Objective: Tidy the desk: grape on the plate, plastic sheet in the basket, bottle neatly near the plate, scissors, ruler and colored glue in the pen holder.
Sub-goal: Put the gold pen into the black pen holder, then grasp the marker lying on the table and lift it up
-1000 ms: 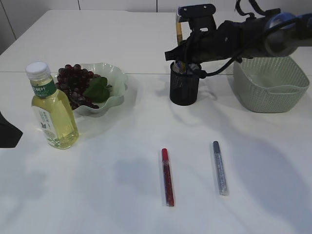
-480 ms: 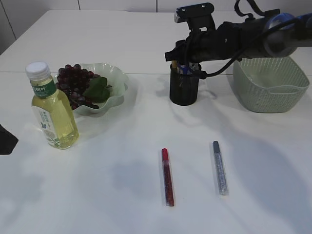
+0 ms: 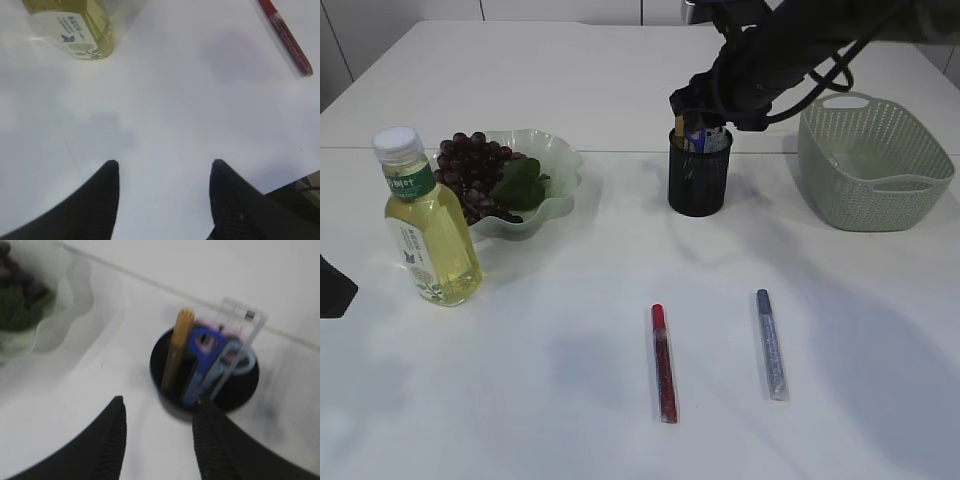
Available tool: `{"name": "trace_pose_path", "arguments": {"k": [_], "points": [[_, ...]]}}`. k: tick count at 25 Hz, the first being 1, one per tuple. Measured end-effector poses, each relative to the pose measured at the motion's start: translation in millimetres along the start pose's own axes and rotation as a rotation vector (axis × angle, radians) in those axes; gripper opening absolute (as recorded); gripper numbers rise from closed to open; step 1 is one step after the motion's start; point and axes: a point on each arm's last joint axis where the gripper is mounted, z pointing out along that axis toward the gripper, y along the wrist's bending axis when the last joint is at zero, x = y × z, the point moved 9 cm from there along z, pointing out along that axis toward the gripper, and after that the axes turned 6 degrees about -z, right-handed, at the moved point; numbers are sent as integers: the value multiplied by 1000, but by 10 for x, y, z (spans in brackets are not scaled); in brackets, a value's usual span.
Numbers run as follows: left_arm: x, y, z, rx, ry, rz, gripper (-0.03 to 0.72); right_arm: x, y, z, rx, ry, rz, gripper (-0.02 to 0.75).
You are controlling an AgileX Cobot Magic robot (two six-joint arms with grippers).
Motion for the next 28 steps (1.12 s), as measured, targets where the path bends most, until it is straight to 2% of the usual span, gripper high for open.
{"name": "trace_pose_path", "arguments": {"k": [1, 3, 6, 7, 13, 17, 21, 23, 26, 28], "points": [[2, -7, 0, 4, 1, -3, 421, 43, 44, -102, -27, 59, 11, 360], [11, -38, 0, 21, 6, -16, 421, 304, 183, -320, -103, 267, 59, 361], [23, -75, -1, 41, 13, -32, 421, 649, 323, -553, -164, 514, 135, 362], [27, -78, -1, 43, 15, -33, 419, 694, 339, -582, -167, 545, 152, 363], [38, -87, -2, 48, 22, -38, 417, 708, 379, -653, -168, 575, 229, 363], [55, -106, -3, 58, 31, -47, 417, 749, 368, -757, -132, 588, 296, 363], [57, -114, -4, 62, 33, -51, 417, 962, 414, -977, -110, 637, 348, 363], [58, -117, -4, 64, 33, -54, 417, 1112, 403, -1070, -71, 674, 383, 363], [58, -120, -4, 65, 34, -55, 417, 1358, 398, -1079, -19, 745, 439, 363], [58, -120, -4, 65, 34, -55, 417, 1490, 431, -1065, -14, 787, 463, 363]]}}
